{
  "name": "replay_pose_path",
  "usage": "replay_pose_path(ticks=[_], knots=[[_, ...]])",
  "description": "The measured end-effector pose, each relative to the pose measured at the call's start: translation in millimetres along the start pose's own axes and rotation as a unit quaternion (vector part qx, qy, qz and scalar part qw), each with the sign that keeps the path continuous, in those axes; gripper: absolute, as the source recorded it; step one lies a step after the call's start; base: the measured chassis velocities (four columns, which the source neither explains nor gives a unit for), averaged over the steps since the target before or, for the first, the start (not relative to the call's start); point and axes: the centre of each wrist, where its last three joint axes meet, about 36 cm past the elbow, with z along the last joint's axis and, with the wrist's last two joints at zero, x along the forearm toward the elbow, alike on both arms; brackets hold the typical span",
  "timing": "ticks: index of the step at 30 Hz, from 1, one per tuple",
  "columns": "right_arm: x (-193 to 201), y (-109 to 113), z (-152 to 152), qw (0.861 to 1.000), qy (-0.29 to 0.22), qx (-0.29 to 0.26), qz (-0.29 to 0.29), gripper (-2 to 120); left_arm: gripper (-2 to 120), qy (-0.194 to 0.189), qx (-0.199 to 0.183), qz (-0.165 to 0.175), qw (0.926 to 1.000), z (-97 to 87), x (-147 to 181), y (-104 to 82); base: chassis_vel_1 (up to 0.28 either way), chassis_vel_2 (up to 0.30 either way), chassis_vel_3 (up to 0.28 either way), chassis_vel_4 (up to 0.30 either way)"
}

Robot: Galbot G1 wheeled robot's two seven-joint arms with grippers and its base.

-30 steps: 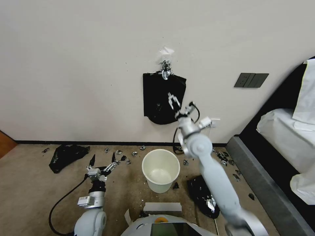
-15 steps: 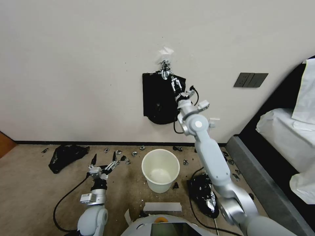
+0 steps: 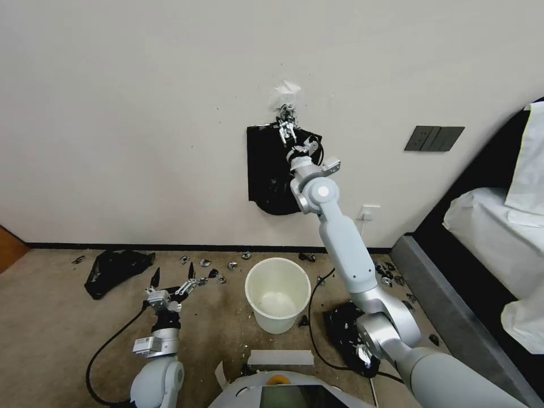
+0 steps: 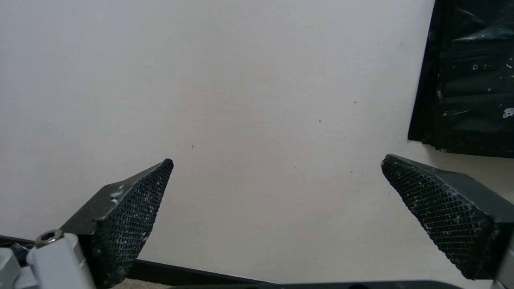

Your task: Place a trash bag onto the trash bin.

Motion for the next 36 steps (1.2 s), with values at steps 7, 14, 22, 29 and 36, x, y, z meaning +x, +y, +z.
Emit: replay_pose_path(ticks=[7,14,22,29,36], knots=[[-6,4,-4,1.0,-0.008,-0.001,-0.004,100,100,0.005,0.0,-0.002,1.0,4.8,0,1.3,0.0,0.0,0.0,0.0],[-11,8,-8,1.0,-0.015,-0.005,-0.007,100,100,0.007,0.0,-0.003,1.0,8.1,-1,1.8,0.0,0.0,0.0,0.0],[-15,7,-7,1.0,-0.027,-0.004,-0.009,89,100,0.01,-0.002,-0.003,0.9999,11.4,-1,3.4,0.0,0.0,0.0,0.0],[-13,2,-4,0.999,-0.033,0.0,-0.007,61,100,0.01,-0.001,-0.001,1.0,13.4,-3,3.0,0.0,0.0,0.0,0.0],[-12,-1,-7,0.999,-0.043,-0.002,-0.004,35,100,0.015,0.0,-0.001,0.9999,17.1,-1,2.0,0.0,0.0,0.0,0.0]])
